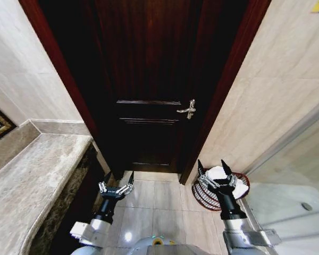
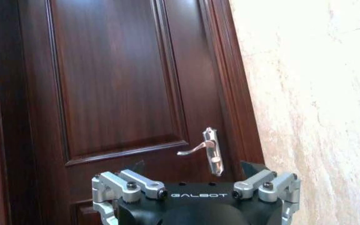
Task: Discard the used towel into the hamper.
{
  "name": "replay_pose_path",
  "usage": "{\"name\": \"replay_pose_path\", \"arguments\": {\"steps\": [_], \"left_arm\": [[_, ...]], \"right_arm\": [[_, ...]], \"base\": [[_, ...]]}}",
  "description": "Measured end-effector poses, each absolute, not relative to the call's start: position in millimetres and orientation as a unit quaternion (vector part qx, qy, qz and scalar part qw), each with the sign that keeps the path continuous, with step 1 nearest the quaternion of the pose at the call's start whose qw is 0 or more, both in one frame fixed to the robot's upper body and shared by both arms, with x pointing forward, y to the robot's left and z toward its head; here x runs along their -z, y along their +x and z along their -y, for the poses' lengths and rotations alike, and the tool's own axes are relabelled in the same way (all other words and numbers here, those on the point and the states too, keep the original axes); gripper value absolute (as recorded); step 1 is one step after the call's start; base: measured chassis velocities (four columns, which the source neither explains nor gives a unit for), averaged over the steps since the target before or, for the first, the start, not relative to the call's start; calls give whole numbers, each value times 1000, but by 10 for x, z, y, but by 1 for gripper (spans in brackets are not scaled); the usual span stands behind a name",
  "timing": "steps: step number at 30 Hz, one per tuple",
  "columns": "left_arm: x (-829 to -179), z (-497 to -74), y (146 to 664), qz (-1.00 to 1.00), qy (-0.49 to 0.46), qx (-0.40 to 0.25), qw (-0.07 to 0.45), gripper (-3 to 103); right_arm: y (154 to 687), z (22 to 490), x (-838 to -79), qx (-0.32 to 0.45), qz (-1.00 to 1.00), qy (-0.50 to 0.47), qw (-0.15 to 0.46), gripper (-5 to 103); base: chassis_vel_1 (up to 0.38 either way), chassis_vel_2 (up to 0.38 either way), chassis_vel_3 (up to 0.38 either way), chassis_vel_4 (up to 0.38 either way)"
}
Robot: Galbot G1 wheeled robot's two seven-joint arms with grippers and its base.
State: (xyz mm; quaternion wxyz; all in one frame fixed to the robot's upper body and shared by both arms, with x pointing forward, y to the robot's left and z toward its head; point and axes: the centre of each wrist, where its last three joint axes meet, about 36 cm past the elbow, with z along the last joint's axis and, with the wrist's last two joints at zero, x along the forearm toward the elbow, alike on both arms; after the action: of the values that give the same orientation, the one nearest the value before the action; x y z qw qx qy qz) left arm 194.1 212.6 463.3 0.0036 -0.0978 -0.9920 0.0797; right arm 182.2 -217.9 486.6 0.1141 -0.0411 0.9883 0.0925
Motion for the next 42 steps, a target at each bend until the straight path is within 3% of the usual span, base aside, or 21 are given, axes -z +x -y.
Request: {"name": "replay_pose_path", "arguments": {"steps": [24, 42], "left_arm": [[-4633, -2127, 1941, 992, -98, -80, 4, 100], [-4633, -2127, 1941, 992, -98, -80, 4, 100]], "right_arm": [[1822, 2179, -4866, -93, -988, -41, 114, 100], [1822, 2179, -4866, -93, -988, -41, 114, 100]], "base": [[5, -4, -5, 5], [218, -223, -215, 220]]}}
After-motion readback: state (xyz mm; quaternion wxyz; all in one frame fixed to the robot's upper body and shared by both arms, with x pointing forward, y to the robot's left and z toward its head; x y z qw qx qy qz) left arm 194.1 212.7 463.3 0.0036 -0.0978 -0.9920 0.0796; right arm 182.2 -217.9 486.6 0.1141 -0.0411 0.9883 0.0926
